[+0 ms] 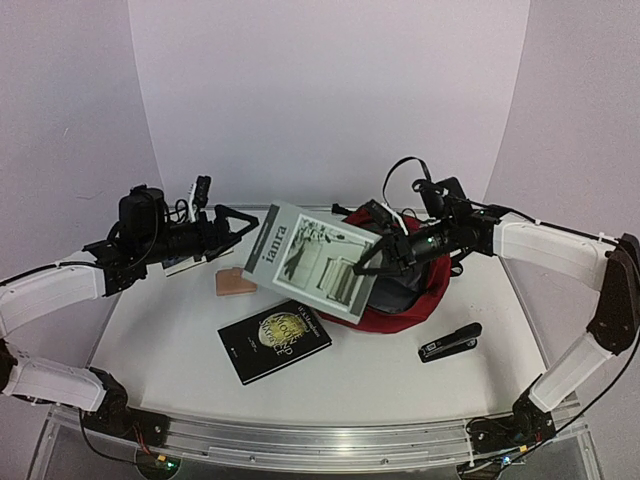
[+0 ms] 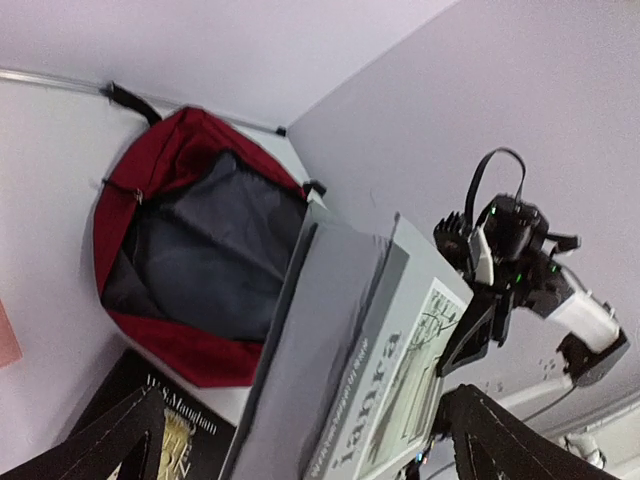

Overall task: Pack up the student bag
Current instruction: Pick up the book from the center of the board.

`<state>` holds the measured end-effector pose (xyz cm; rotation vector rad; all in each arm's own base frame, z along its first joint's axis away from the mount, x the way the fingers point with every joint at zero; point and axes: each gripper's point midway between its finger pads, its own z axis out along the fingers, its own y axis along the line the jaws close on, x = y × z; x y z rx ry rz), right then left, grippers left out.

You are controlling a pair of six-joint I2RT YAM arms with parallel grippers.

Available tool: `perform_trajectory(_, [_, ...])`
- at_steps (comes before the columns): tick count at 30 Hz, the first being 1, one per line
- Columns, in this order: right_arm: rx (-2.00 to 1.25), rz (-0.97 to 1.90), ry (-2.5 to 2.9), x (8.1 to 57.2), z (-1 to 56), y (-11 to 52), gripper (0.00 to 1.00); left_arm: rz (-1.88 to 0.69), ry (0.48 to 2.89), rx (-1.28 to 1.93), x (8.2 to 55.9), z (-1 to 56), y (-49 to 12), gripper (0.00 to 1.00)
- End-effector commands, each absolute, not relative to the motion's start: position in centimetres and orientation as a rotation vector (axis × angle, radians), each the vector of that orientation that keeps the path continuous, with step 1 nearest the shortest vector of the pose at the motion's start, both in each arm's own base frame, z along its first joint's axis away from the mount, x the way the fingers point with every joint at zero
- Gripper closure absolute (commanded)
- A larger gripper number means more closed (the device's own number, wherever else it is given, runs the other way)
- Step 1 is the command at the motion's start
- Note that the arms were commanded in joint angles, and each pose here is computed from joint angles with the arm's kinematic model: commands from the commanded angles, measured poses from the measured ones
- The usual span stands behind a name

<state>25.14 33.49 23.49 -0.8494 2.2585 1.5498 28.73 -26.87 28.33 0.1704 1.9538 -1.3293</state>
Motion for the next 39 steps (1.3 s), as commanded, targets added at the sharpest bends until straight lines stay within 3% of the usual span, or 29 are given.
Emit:
perform_trajectory(1, [-1.120,1.546,2.165,20.9,24.4,31.7,0.71,-1.387,2.119,0.388,25.6,25.5,-28.1,0.00])
perform_trajectory(6, [-1.203,1.561,2.123,19.7,24.6,31.3,0.72,-1.574,2.090,0.580,22.8,26.0,-29.6,0.00])
perform_trajectory(17, [-1.216,1.647,2.112,20.0,25.0,32.1,0.73,-1.715,1.976,0.738,19.9,27.0,-30.9,0.08])
perform_trajectory(23, [-1.223,1.646,2.107,20.2,25.0,32.3,0.71,-1.749,1.995,0.736,19.9,26.4,-31.6,0.27])
perform_trajectory(28, [-1.218,1.647,2.117,20.5,24.9,32.6,0.70,-1.792,1.961,0.740,19.8,26.7,-31.9,0.51])
perform_trajectory(31, [-1.222,1.629,2.113,20.9,25.0,32.7,0.68,-1.795,1.937,0.732,19.9,27.0,-31.9,0.54])
perform_trajectory(33, [-1.215,1.598,2.119,21.6,25.1,32.8,0.63,-1.807,1.934,0.730,20.0,27.0,-32.0,0.57])
perform_trajectory(36, [-1.166,1.452,2.171,23.9,24.8,32.8,0.37,-1.798,1.935,0.686,20.6,27.0,-32.1,0.63])
perform_trajectory(39, [-1.076,1.171,2.220,28.1,24.6,31.8,0.25,-1.720,1.966,0.552,22.3,26.7,-31.8,0.70])
